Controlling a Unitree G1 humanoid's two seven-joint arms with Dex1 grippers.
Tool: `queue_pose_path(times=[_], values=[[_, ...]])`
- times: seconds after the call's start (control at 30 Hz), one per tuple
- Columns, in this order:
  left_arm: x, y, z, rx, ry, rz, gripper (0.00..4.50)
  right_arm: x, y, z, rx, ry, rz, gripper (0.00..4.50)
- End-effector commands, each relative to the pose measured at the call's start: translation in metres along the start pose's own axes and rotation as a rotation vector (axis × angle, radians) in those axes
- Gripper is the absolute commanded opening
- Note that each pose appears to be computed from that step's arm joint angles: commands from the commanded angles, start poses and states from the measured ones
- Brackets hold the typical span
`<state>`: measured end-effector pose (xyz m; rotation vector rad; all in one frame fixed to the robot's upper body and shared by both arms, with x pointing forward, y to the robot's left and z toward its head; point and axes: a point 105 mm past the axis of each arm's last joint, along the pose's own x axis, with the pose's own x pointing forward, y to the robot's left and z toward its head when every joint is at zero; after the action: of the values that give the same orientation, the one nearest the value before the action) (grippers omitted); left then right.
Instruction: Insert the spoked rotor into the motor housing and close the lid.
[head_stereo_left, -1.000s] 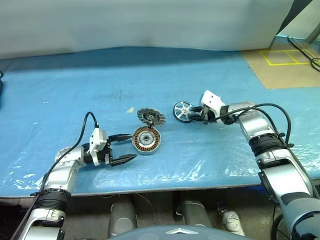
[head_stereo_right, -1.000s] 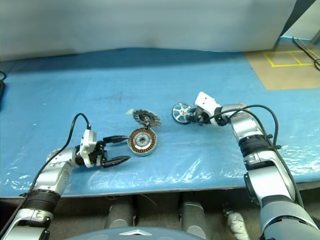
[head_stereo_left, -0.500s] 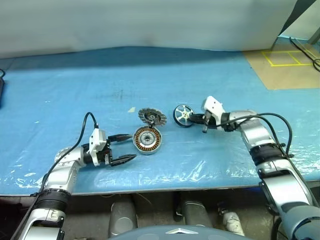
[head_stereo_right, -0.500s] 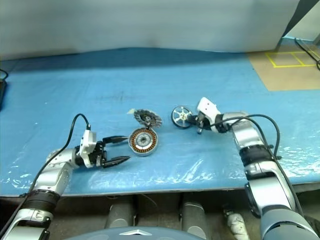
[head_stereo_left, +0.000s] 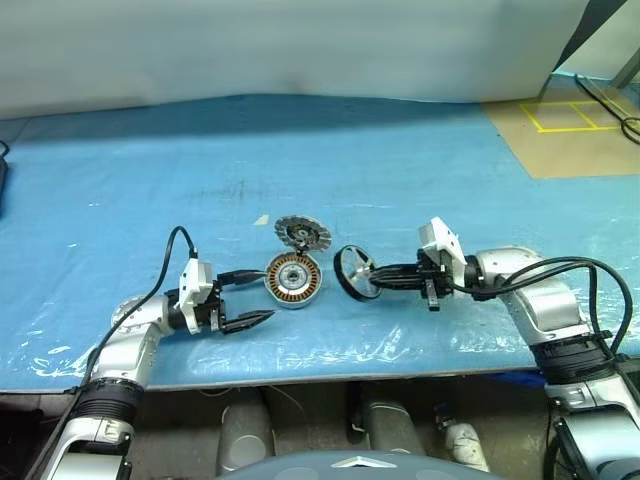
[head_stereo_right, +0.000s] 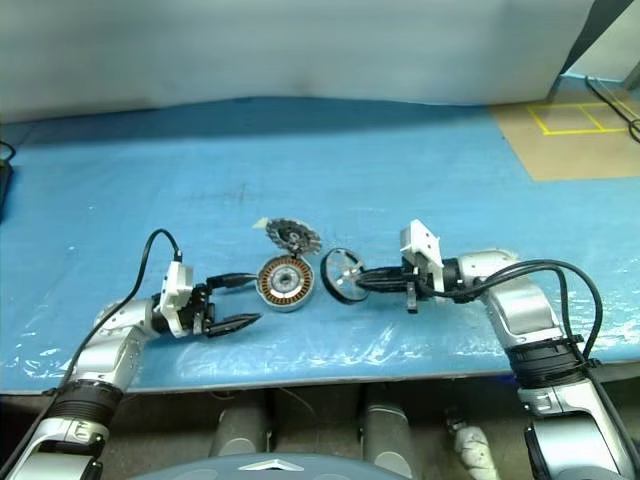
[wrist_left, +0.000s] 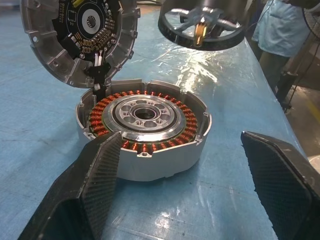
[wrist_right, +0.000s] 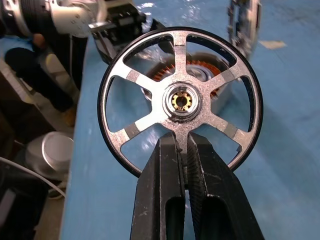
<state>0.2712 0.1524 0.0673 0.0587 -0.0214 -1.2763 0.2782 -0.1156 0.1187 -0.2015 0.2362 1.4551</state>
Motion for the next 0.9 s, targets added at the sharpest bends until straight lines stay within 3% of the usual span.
queue_pose_path(times=[0.03,0.4,0.9], values=[[0.000,-0.002,0.001,0.002,-0.007,-0.014,4.00,0.016,0.005,0.025,-0.050,-0.083,0.056,0.02],[0.002,-0.003,-0.003,0.003,-0.009,-0.014,4.00,0.057,-0.016,0.019,-0.091,-0.039,0.021,0.02],[-0.007,0.001,0.004,0.035,-0.021,0.025,4.00,0.068,-0.030,0.015,-0.092,-0.015,-0.020,0.02]])
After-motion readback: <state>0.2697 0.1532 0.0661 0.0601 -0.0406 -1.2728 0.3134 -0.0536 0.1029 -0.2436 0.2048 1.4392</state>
